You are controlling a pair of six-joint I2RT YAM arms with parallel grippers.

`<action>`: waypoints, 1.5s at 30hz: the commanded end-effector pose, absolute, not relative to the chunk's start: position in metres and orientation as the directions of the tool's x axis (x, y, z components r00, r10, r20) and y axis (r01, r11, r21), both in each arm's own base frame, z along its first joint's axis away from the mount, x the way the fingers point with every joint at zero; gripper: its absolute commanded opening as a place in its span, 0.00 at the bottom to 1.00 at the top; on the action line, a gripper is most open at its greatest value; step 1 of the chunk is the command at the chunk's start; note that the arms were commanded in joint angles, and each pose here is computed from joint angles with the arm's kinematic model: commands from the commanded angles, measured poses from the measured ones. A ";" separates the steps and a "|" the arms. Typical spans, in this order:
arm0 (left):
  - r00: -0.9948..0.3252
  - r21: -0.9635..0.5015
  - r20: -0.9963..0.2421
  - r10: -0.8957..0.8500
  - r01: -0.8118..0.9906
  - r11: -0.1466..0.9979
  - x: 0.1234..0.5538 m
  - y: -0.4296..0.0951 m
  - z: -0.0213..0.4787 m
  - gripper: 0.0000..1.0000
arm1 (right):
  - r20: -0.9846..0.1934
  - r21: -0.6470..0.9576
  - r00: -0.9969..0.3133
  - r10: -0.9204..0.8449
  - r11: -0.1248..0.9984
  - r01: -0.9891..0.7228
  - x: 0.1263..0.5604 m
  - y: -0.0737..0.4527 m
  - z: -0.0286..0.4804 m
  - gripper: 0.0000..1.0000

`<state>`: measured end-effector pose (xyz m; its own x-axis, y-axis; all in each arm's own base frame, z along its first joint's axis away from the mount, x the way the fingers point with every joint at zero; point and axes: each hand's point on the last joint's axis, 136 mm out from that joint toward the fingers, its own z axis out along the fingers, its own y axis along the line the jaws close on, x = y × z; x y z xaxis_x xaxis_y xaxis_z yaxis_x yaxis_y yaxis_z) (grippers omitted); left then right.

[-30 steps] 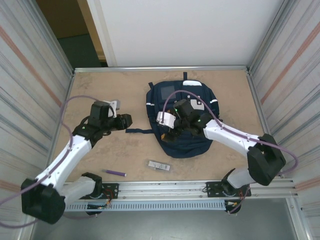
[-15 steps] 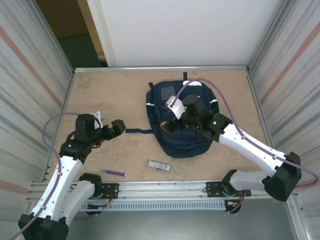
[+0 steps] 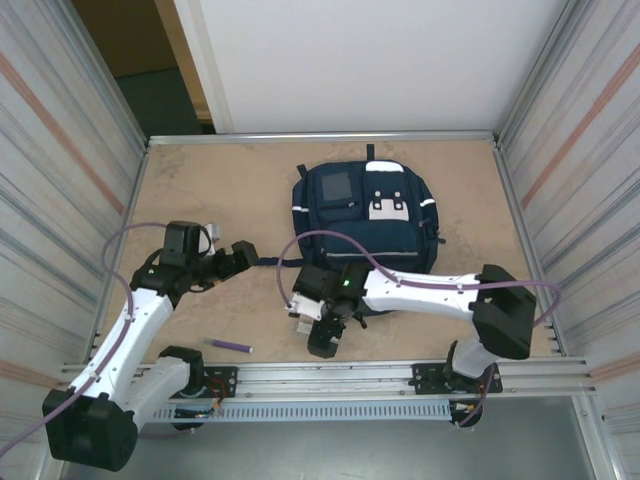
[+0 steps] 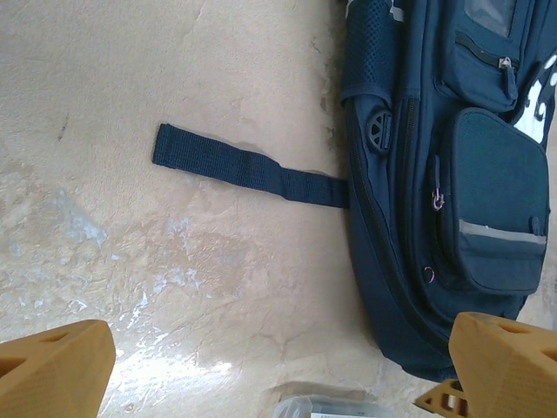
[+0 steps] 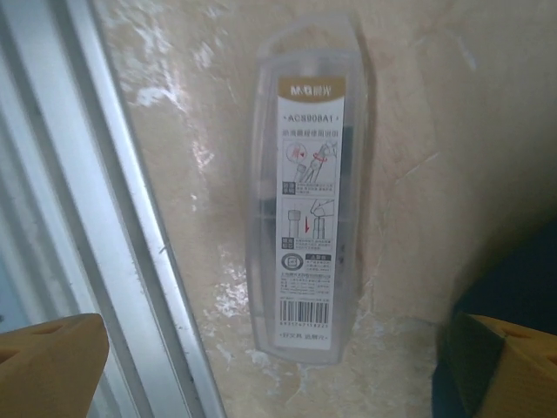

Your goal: Pack the student bag

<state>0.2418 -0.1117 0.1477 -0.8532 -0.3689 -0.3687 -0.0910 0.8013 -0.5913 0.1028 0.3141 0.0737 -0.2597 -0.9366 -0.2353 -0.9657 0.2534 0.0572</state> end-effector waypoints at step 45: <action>0.033 0.318 -0.821 0.570 0.856 0.407 0.245 -0.266 0.189 0.99 | -0.640 0.306 -0.759 -0.118 0.867 -0.392 0.224 0.168 0.165 0.39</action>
